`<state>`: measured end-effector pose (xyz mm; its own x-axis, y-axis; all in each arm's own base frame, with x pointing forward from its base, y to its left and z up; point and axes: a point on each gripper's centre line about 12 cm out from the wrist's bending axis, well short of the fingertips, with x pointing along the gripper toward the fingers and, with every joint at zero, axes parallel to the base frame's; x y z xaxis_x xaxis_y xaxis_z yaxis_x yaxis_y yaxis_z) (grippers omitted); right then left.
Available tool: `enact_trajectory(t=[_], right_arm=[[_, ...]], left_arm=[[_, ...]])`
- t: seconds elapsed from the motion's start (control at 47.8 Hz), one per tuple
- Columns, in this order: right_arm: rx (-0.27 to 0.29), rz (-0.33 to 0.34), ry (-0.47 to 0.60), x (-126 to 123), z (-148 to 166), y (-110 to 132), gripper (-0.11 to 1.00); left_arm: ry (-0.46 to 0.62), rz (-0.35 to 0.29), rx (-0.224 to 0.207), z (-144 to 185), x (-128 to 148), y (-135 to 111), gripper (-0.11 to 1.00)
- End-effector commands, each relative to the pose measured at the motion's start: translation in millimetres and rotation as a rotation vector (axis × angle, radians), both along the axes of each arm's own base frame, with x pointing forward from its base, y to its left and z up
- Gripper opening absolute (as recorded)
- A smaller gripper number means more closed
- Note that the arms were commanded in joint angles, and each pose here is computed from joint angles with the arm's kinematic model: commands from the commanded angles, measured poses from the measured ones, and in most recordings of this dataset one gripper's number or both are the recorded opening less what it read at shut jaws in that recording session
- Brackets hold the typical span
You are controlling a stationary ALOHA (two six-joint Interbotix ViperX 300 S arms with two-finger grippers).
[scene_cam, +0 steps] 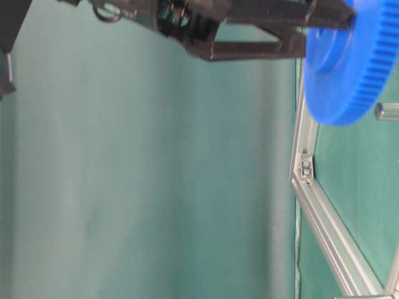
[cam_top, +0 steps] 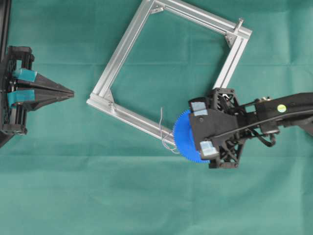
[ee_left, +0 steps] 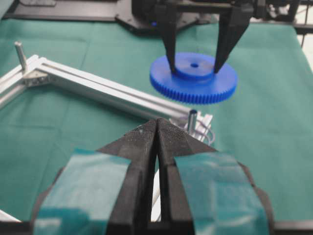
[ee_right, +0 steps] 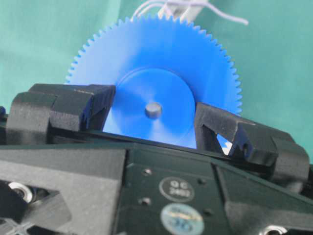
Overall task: Find the location of the shaft and insert the gear.
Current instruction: 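Lift the blue gear with the right gripper toward the frame, then carry the gear over the metal shaft near the frame corner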
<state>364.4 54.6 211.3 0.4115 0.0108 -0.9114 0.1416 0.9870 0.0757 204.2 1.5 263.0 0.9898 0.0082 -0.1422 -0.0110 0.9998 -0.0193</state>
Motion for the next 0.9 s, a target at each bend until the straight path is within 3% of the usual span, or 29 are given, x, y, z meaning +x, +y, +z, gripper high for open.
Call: enact_trajectory(t=[0.0,0.377,0.586,0.88], right_arm=[[-0.001,0.008,-0.051,9,17,2,0.71],[-0.005,-0.016,-0.02,29,9,1,0.71],[0.0,-0.028,0.049,31,-1,3,0.71],[0.005,-0.033,0.066,30,-3,3,0.71]], left_arm=[[-0.018,0.003,-0.004,8,3,0,0.01],[0.015,0.002,-0.003,3,3,0,0.01],[0.015,0.002,-0.003,3,3,0,0.01],[0.015,0.002,-0.003,3,3,0,0.01]])
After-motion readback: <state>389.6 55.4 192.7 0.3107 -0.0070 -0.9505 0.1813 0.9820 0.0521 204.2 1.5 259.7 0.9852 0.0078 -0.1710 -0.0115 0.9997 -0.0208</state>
